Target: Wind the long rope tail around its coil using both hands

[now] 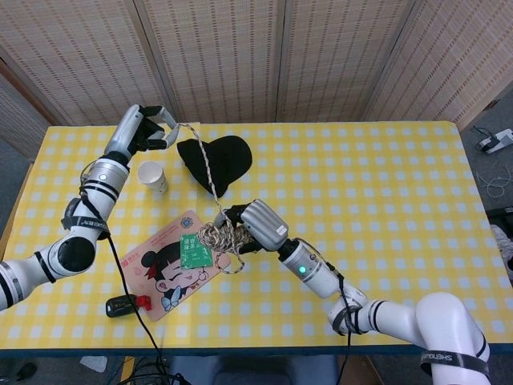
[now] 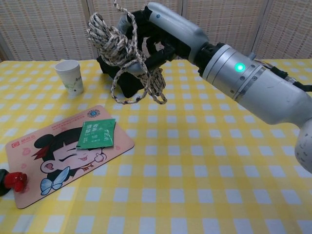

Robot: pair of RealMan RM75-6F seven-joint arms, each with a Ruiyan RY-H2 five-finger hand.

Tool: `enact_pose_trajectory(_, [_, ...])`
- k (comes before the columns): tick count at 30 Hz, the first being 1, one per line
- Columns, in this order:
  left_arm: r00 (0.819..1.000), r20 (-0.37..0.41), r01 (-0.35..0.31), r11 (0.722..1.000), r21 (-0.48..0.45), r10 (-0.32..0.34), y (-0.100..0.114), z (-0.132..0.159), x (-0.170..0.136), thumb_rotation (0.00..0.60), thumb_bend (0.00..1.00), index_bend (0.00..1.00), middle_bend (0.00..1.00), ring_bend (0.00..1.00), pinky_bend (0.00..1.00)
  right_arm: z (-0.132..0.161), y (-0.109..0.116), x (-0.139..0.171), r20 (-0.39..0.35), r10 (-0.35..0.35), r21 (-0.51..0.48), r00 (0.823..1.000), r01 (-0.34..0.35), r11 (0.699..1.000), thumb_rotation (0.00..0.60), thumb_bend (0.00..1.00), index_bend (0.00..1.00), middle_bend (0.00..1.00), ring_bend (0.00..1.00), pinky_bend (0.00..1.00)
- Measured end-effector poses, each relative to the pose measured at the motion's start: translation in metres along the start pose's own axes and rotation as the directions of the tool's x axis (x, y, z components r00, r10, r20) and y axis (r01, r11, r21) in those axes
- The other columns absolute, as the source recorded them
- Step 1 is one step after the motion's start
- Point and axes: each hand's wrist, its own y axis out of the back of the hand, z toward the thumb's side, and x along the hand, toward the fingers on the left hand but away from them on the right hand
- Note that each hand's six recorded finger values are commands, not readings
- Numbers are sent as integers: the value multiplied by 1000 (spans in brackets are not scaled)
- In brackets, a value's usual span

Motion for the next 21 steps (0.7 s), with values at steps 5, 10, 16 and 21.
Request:
enact_pose_trajectory(5, [998,-47,-33,998,52,35,5,-22,2,600,446,724,1000,1000,1000,-1,12,5,-1,-48,-41,999,47,998,600,1000,846,645,574,764])
enact_pose_trajectory(10, [994,-87,-55,996,77,61,11,-42,1,600,446,724,1000,1000,1000,-5,22,11,15,-86,-84,996,87,993,600,1000,848,651,575,764])
enact_pose_trajectory(16, [986,-138,-78,990,115,94,21,-66,0,600,447,726,1000,1000,1000,-7,31,17,15,-106,-128,994,107,986,600,1000,850,655,575,764])
enact_pose_trajectory(21, [978,-169,-95,985,143,119,28,-84,-4,600,446,727,1000,1000,1000,-8,43,18,21,-156,-149,987,158,976,600,1000,850,655,575,764])
